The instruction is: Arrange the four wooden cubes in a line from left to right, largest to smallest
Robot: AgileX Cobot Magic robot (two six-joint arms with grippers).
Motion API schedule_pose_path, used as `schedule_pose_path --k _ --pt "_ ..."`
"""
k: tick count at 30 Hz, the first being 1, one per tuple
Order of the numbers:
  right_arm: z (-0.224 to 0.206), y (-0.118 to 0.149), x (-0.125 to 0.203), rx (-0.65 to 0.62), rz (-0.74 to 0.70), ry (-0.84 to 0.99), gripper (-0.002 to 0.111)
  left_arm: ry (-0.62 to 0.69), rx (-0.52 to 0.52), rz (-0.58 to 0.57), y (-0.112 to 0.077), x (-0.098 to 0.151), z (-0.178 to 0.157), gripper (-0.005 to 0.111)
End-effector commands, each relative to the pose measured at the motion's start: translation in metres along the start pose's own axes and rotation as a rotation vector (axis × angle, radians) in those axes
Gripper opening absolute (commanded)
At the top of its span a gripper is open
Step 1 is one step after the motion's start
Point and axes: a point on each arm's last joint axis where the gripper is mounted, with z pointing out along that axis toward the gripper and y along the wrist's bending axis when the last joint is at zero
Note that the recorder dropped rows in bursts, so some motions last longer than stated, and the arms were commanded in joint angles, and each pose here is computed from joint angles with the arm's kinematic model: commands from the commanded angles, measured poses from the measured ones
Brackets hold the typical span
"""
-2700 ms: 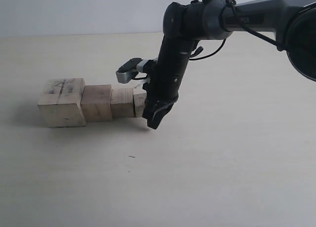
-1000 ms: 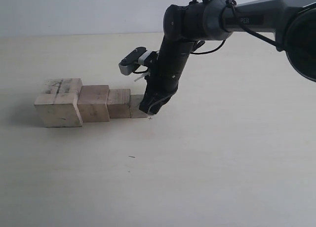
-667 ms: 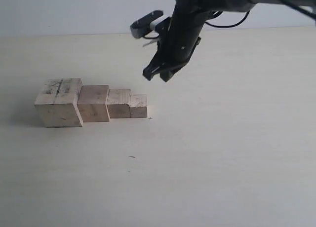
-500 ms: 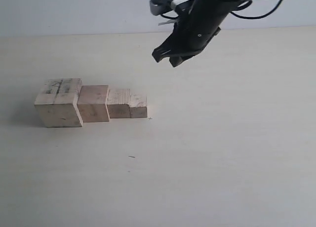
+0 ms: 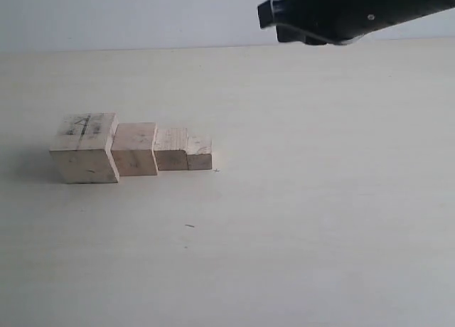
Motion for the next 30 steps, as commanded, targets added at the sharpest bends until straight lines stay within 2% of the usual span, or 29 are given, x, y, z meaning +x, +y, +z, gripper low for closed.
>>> schedule_pose_path --k 1,9,16,21,25,30 --pt "-0.028 0.007 -0.01 -0.017 0.013 -0.09 0.0 -0.016 0.006 -0.007 0.0 -0.001 -0.001 0.0" --pt "-0.052 0.012 -0.015 -0.027 -0.014 -0.156 0.0 -0.016 0.006 -0.007 0.0 -0.001 -0.001 0.0" --pt "-0.088 0.011 -0.021 0.063 -0.194 -0.241 0.0 -0.016 0.006 -0.007 0.0 -0.001 -0.001 0.0" --pt "-0.133 -0.014 -0.017 0.168 -0.082 -0.332 0.0 -0.016 0.006 -0.007 0.0 -0.001 -0.001 0.0" --pt "-0.164 -0.039 0.009 0.299 -0.001 -0.387 0.0 -0.016 0.006 -0.007 0.0 -0.001 -0.001 0.0" --pt "-0.196 -0.053 0.066 0.485 0.042 -0.436 0.0 -0.016 0.006 -0.007 0.0 -0.001 -0.001 0.0"
